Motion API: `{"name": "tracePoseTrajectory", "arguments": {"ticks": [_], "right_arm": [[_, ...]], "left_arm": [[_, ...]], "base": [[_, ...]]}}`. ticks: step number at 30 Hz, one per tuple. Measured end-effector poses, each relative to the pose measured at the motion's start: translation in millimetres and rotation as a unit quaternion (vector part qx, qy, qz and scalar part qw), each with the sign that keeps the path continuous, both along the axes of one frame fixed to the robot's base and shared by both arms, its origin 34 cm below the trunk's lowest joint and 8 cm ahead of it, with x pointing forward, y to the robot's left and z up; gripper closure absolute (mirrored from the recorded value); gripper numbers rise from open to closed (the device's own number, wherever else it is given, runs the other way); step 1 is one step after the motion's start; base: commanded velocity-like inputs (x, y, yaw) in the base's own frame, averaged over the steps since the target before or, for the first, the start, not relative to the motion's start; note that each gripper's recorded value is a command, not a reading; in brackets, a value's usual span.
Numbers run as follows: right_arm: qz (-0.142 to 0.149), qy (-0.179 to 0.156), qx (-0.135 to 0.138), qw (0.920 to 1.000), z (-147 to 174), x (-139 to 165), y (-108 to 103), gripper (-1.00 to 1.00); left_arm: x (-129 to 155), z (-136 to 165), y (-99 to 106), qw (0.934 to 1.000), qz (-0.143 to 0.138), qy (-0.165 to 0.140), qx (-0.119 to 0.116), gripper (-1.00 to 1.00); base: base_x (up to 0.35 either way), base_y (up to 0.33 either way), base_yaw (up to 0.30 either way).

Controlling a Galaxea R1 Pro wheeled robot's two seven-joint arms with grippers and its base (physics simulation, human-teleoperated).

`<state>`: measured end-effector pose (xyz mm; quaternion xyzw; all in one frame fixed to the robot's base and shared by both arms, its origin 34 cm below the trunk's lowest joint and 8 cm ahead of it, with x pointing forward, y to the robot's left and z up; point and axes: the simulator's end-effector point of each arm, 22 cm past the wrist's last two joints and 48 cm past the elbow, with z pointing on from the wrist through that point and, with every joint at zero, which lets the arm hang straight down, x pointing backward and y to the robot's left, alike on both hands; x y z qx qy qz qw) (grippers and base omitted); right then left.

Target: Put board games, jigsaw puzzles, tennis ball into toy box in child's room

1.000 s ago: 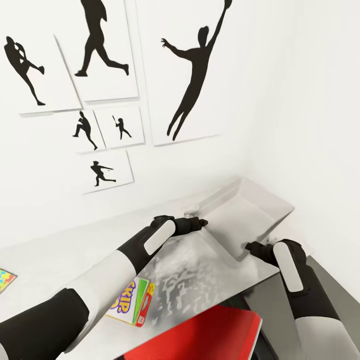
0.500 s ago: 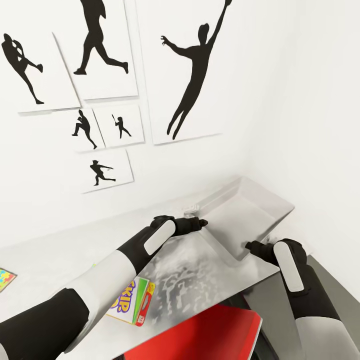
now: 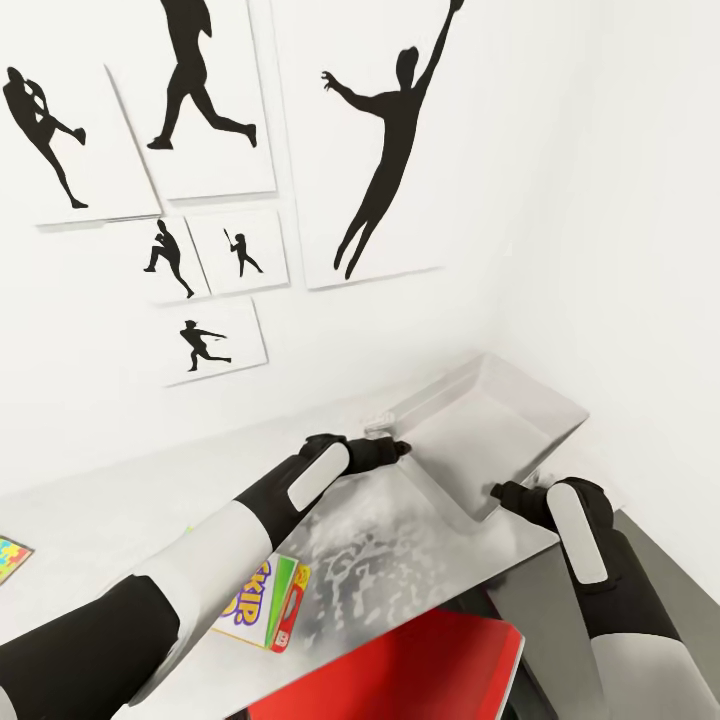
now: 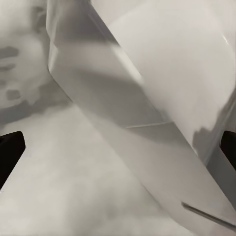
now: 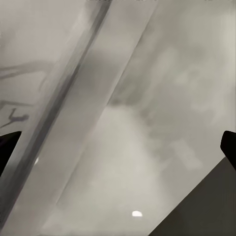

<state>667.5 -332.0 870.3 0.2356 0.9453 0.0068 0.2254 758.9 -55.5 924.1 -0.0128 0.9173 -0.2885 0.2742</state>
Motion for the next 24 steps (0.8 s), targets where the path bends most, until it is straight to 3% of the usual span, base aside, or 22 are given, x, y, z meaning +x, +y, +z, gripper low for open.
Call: {"name": "tracePoseTrajectory", "arguments": {"ticks": [24], "right_arm": [[0.003, -0.004, -0.003, 1.0, 0.5, 2.8, 1.0, -1.0]], "left_arm": [[1.9, -8.9, 2.2, 1.0, 0.007, 0.002, 0.0, -1.0]], "base": [[0.0, 0.0, 0.0]]}}
